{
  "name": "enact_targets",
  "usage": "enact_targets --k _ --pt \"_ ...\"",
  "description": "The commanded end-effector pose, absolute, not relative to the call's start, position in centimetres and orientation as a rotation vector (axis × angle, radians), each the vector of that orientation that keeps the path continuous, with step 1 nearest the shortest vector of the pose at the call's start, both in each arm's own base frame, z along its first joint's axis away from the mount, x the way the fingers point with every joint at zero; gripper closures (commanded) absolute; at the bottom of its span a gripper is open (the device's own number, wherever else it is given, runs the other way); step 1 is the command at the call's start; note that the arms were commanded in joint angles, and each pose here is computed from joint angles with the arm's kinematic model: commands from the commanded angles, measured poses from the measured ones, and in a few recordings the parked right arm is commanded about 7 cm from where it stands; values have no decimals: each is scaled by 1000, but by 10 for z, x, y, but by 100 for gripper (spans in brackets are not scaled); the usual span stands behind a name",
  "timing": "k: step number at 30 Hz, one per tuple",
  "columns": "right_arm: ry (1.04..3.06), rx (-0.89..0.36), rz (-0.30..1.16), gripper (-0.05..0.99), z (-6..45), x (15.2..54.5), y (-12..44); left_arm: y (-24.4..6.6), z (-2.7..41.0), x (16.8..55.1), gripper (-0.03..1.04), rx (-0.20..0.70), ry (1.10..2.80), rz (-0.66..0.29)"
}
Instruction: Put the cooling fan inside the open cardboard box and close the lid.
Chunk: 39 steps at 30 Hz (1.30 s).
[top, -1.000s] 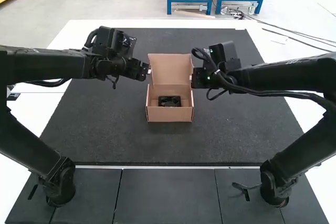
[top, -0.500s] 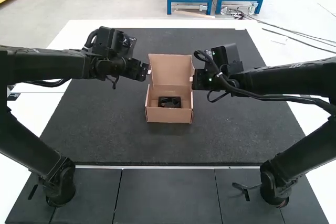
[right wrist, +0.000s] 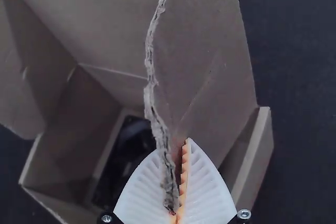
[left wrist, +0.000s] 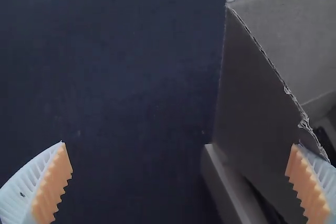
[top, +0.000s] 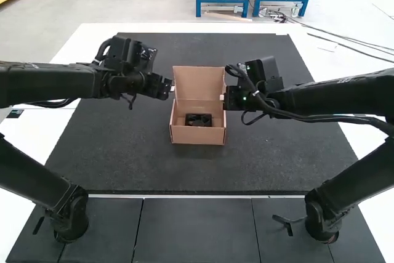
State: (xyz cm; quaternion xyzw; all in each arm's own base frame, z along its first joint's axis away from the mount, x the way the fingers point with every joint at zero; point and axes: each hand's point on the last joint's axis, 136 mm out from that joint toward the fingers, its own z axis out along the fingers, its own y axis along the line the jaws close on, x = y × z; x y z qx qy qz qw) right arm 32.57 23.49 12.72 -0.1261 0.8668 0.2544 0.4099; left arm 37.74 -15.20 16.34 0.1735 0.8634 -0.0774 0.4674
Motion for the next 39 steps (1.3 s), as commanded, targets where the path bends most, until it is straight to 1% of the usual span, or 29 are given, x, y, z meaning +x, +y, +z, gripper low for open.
enact_targets --k 1,19,39 --pt "2179 -382 731 95 130 307 251 -156 172 373 4 427 2092 -210" --pt "2219 -393 784 95 119 293 256 -149 157 356 4 432 2110 -213" --pt "2263 -431 762 95 100 278 255 -146 149 343 4 441 2120 -220"
